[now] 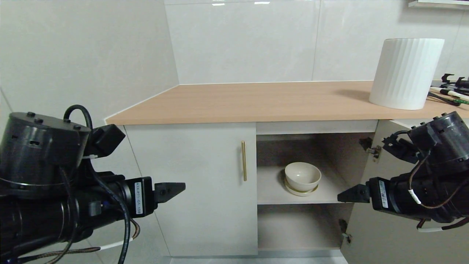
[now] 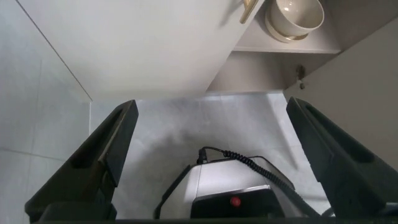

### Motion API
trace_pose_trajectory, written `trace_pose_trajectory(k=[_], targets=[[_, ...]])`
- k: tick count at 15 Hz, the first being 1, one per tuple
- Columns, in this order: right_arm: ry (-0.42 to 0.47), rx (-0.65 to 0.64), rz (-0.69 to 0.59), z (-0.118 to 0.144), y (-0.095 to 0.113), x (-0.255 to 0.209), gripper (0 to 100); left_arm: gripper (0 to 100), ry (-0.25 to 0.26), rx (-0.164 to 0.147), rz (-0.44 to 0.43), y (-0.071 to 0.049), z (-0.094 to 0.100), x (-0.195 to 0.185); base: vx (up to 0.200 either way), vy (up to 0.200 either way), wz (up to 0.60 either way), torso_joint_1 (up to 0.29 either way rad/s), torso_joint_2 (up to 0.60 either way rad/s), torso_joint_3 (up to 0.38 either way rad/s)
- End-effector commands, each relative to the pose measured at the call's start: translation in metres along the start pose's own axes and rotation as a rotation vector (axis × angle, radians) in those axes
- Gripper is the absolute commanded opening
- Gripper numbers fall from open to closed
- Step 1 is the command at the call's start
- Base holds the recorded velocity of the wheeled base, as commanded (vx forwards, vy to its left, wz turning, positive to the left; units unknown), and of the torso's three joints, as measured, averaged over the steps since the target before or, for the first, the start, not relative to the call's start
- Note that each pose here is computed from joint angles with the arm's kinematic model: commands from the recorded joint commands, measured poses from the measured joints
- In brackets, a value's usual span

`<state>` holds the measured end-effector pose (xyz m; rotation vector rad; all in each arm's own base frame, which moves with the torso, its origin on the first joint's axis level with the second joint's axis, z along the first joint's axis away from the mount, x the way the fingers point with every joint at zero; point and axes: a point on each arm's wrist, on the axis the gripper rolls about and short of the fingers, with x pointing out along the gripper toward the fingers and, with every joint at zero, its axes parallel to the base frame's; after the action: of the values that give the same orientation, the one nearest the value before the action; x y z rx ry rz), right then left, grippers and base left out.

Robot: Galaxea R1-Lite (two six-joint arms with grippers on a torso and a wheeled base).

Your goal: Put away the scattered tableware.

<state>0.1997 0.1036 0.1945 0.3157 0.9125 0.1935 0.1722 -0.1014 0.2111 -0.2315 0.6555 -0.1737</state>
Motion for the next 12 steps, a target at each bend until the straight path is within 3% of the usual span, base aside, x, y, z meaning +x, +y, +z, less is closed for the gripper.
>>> trace_pose_trajectory(k=[1, 4, 12], targets=[[-0.001, -0.002, 0.002, -0.0011, -0.0003, -0.0011, 100, 100, 0.002, 0.0, 0.0, -0.0001, -0.0003, 0.0004, 0.0, 0.0, 0.0, 0.0, 0.0, 0.0], [0.02, -0.017, 0.001, -0.0061, 0.0014, 0.0017, 100, 100, 0.034, 0.005, -0.035, -0.001, -0.0025, -0.0012, -0.133, 0.0, 0.0, 0.002, 0.0, 0.003], [0.021, -0.021, -0.001, -0.0072, 0.0014, 0.0011, 100, 100, 0.045, 0.007, -0.031, -0.0006, -0.004, 0.0004, -0.2, 0.0, 0.0, 0.005, 0.0, 0.001]])
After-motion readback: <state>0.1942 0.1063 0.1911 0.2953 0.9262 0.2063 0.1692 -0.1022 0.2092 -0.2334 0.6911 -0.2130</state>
